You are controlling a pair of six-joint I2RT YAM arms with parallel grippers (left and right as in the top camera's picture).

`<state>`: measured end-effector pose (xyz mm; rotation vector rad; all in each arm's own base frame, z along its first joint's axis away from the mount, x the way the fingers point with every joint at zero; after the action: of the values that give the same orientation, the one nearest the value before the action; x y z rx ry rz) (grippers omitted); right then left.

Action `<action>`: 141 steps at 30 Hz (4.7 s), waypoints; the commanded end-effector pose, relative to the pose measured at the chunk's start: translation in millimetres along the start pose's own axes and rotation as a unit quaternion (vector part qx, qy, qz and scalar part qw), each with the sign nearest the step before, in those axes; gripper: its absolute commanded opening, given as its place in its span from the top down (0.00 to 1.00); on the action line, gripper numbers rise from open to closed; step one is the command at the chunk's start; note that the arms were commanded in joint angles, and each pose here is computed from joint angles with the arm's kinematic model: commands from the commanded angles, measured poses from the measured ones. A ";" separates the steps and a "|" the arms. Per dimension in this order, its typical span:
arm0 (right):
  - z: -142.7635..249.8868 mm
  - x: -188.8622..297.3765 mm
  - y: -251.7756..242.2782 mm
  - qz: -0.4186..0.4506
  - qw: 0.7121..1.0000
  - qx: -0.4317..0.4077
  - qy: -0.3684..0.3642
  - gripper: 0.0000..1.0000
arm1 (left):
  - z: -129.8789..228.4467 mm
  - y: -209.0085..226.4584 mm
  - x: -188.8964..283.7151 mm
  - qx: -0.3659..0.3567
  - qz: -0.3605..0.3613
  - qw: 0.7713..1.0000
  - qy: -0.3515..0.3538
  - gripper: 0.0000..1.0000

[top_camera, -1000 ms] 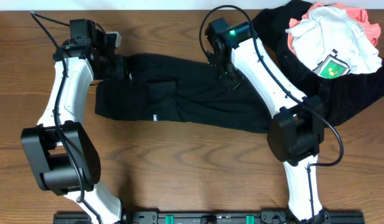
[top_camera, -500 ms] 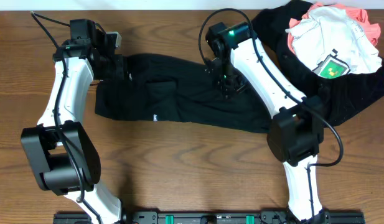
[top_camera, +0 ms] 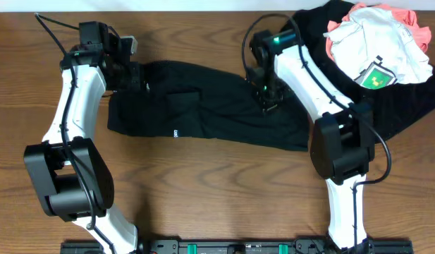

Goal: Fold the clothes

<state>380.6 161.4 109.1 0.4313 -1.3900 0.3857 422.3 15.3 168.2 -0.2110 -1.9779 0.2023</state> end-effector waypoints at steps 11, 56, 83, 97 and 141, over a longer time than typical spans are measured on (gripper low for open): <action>-1.1 -10.3 -58.0 0.184 0.976 -0.113 -0.033 0.99 | 1.5 1.6 -1.6 0.006 0.005 1.000 0.003 0.57; 35.7 -54.3 -74.3 0.043 0.964 -0.260 -0.047 0.99 | 41.4 31.7 -80.9 0.023 -0.023 0.993 0.110 0.94; -7.3 -51.7 -81.6 0.026 0.952 -0.253 -0.171 0.99 | 82.1 99.5 -81.4 0.160 -0.123 0.968 0.148 0.94; -2.8 -1.8 -74.5 0.004 0.944 -0.251 -0.216 0.99 | 52.1 91.7 -38.2 0.161 -0.128 0.976 0.070 0.94; 49.9 35.0 -89.9 -0.044 0.937 -0.259 -0.232 0.01 | 39.0 120.4 -14.0 0.154 0.087 0.984 -0.030 0.10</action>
<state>389.1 58.2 148.0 0.1258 -1.8632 -0.1873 396.2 128.6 120.1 -0.0500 -1.9571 0.5802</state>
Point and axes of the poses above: each gripper's point midway between its finger pads, its own x axis back along the fingers, its own y axis along the line the jaws close on, z = x × y, the point moved 6 cm from there along x, back along the fingers, and after that the axes turned 2 degrees about x, right-handed, at the moved point
